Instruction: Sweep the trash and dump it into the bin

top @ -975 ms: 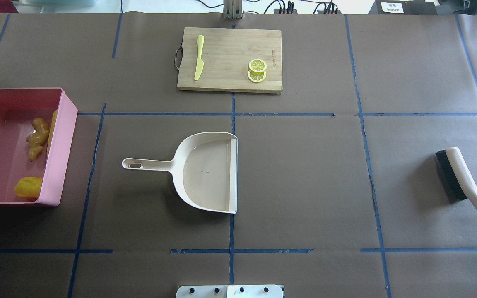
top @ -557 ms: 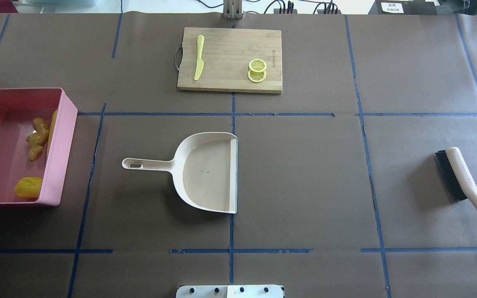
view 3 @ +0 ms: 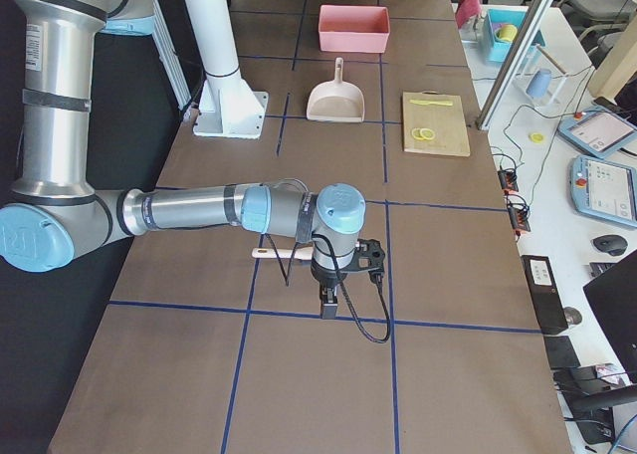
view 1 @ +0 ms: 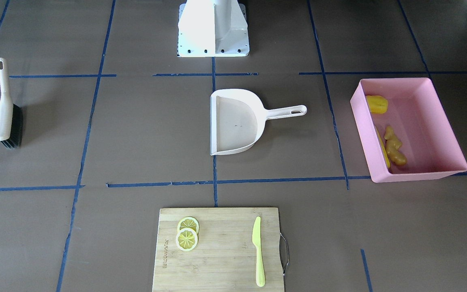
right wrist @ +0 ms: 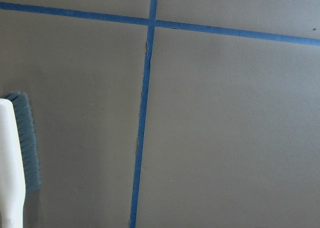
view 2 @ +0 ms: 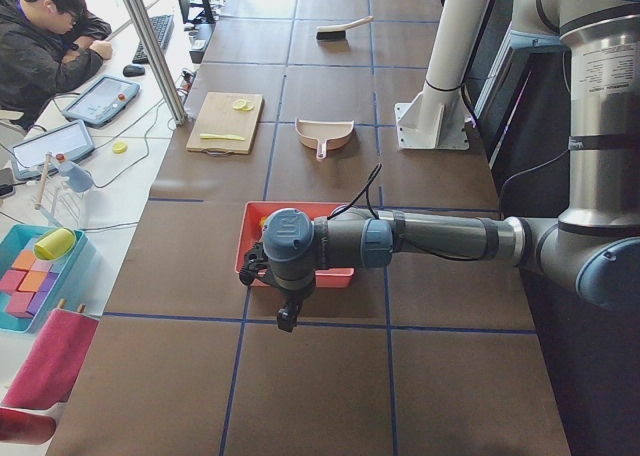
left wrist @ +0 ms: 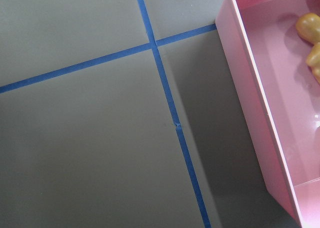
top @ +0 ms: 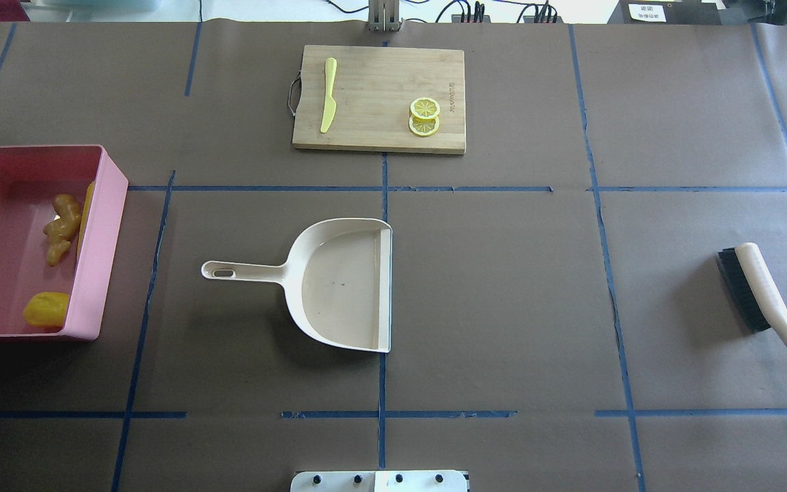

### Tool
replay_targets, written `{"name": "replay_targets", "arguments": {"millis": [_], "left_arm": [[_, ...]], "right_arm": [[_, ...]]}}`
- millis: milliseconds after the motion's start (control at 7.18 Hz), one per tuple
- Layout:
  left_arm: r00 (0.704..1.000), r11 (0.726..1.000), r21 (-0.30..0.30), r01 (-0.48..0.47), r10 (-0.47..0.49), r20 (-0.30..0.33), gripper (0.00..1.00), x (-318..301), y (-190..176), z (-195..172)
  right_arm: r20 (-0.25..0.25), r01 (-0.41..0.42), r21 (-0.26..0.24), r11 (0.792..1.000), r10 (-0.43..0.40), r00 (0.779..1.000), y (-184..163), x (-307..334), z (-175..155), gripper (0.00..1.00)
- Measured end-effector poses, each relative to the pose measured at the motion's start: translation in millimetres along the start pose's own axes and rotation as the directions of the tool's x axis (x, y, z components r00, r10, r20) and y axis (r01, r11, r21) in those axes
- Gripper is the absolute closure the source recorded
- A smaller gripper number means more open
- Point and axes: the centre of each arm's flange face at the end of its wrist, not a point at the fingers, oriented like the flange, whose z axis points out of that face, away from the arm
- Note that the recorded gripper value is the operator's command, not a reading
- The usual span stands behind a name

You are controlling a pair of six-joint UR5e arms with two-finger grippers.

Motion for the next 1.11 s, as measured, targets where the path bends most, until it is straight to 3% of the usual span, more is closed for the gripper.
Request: {"name": "replay_targets", "arguments": {"millis": [1114], "left_arm": [[1.0, 1.0, -0.002, -0.004, 0.004, 0.007, 0.0, -4, 2, 6]], "right_arm": [[0.015, -0.023, -0.027, 0.999, 0.023, 1.0, 3, 8, 14, 0.0]]}}
